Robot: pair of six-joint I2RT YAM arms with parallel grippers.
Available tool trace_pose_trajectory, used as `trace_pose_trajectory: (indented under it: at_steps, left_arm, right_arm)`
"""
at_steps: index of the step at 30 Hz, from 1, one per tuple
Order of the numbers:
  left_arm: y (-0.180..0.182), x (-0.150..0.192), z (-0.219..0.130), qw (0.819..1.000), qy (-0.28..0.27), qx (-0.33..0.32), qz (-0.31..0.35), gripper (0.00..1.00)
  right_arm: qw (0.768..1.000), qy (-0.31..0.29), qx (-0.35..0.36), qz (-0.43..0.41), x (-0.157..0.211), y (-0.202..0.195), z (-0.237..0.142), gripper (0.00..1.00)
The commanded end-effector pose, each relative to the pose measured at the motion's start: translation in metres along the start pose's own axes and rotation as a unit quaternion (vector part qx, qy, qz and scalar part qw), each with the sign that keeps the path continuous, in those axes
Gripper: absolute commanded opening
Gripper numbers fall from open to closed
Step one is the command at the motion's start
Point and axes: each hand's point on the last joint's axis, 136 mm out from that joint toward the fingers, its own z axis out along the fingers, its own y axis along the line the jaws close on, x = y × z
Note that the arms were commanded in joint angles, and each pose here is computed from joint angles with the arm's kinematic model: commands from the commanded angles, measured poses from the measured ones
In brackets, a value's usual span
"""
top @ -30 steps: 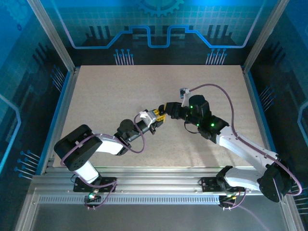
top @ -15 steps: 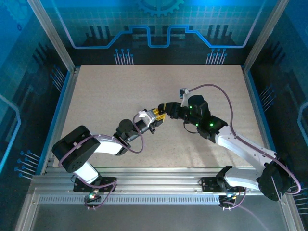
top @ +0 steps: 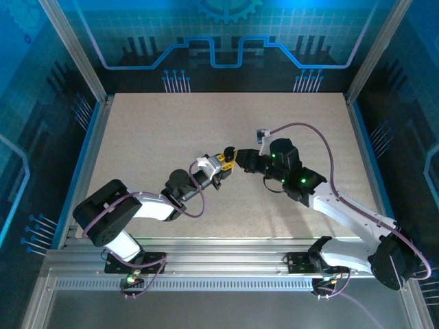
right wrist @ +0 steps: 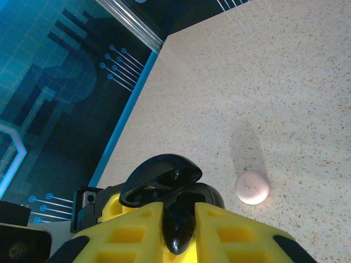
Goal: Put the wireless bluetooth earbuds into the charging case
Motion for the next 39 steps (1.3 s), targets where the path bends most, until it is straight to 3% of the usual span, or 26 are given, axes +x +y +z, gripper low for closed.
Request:
trace_pose_trajectory:
  at_steps: [1,27,39]
  left_arm:
    - [0.002,-0.036,0.0,0.999,-0.054,-0.001,0.001,0.21]
    - [-0.016,-0.03,-0.007,0.998,-0.048,0.049,-0.004,0.22]
    - [-0.022,-0.019,-0.011,0.997,-0.036,0.063,0.009,0.22]
  right_arm:
    - [1.0,0.027,-0.001,0.002,0.016,0.0,0.002,0.21]
    - [1.0,0.018,0.015,-0.009,-0.007,0.007,-0.006,0.22]
    - [0.999,0.041,0.018,-0.01,-0.008,0.008,-0.013,0.23]
